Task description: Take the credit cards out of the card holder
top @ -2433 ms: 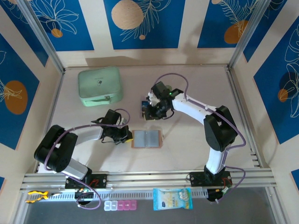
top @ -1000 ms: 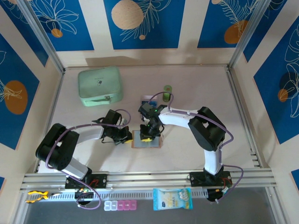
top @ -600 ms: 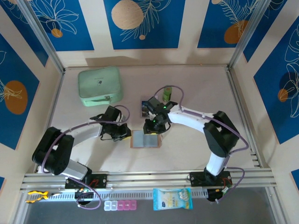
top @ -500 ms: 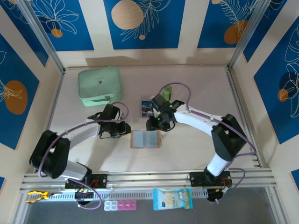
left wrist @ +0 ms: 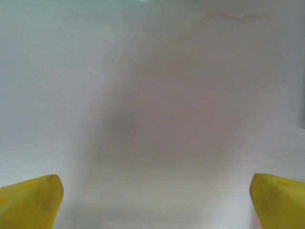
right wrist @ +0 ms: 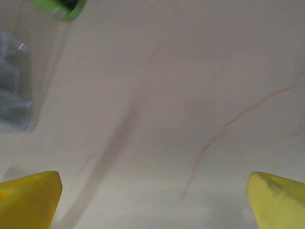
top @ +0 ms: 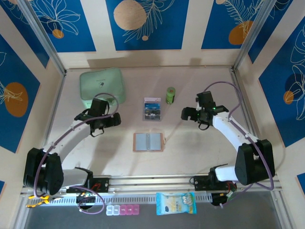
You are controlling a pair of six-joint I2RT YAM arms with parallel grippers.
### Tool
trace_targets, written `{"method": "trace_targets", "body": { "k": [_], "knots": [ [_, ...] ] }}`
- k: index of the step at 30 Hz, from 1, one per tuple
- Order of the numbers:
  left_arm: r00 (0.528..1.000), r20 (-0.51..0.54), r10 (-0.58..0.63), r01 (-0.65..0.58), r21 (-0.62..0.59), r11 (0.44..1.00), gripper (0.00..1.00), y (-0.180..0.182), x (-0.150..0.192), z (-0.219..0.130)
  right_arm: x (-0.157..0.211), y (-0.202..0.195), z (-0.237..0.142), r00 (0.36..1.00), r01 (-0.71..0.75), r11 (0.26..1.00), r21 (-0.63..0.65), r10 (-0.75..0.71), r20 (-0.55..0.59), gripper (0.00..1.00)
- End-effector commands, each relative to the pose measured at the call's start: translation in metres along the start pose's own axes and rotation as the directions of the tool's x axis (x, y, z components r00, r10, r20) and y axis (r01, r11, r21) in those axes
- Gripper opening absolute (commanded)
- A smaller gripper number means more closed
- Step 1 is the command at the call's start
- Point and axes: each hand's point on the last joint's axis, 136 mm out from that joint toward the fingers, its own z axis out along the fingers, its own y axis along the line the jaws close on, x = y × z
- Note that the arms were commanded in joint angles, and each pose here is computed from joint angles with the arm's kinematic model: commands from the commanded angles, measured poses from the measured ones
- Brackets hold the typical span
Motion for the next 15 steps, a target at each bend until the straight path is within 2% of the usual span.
{"method": "trace_targets", "body": {
  "k": [1,4,7,10,13,15],
  "knots": [
    [0.985,0.12,0.125,-0.094,-0.237,0.967,1.0,0.043,-0.028,-0.01,-0.03,-0.026,0.003,0.987,0.04,0.998,0.052,-0.047,0.155,1.0],
    [0.964,0.202,0.17,-0.091,-0.352,0.932,1.0,0.065,-0.04,-0.013,-0.049,-0.037,0.012,0.961,0.091,0.995,0.051,-0.101,0.258,0.99],
    [0.932,0.271,0.239,-0.121,-0.39,0.913,1.0,0.074,-0.046,-0.011,-0.062,-0.039,0.019,0.909,0.162,0.985,0.066,-0.175,0.379,0.99],
    [0.89,0.357,0.283,-0.133,-0.39,0.911,0.99,0.075,-0.052,-0.007,-0.069,-0.037,0.028,0.874,0.181,0.982,0.058,-0.188,0.447,0.99],
    [0.857,0.439,0.271,-0.114,-0.351,0.929,0.99,0.074,-0.058,-0.002,-0.072,-0.034,0.035,0.855,0.201,0.979,0.047,-0.198,0.48,0.99],
    [0.832,0.488,0.265,-0.112,-0.319,0.941,0.99,0.071,-0.064,0.002,-0.08,-0.029,0.031,0.815,0.232,0.971,0.055,-0.225,0.534,0.99]
  ]
}}
